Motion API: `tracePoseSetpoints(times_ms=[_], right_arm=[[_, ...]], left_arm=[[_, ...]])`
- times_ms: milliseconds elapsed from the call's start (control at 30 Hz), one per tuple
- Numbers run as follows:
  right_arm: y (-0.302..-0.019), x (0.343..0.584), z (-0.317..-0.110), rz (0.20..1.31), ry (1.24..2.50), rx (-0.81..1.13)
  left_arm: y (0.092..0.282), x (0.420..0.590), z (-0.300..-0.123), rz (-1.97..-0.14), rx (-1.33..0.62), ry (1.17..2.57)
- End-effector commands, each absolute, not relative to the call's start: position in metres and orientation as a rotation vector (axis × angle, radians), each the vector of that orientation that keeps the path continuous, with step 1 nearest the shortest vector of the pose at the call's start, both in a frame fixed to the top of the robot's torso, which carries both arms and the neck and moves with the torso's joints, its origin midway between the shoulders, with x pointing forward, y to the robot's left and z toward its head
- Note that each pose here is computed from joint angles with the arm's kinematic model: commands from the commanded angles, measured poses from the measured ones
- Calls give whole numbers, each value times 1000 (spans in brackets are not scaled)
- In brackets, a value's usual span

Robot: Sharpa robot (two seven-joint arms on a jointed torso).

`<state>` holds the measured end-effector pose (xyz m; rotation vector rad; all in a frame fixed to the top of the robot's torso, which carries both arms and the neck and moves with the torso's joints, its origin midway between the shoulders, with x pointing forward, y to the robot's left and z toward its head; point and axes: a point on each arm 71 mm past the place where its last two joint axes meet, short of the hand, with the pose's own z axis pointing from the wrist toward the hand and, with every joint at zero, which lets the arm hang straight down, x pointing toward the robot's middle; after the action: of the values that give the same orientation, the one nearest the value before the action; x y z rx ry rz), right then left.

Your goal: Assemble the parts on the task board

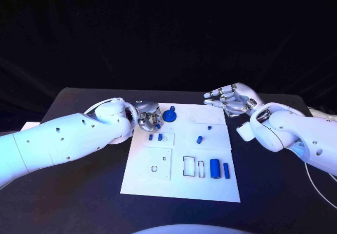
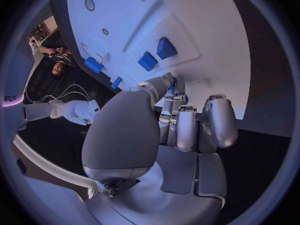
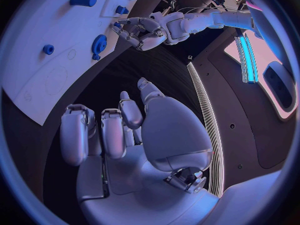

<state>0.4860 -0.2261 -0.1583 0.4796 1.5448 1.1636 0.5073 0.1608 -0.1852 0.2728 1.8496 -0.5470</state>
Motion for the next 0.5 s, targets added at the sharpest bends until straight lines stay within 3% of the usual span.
tracePoseSetpoints(times_ms=[33, 500], right_arm=[[-224, 485, -158, 1174, 1549, 461], [-225, 485, -158, 1174, 1550, 462]], left_arm=[[159, 506, -188, -543, 289, 1871], [160, 508, -190, -524, 283, 1887]])
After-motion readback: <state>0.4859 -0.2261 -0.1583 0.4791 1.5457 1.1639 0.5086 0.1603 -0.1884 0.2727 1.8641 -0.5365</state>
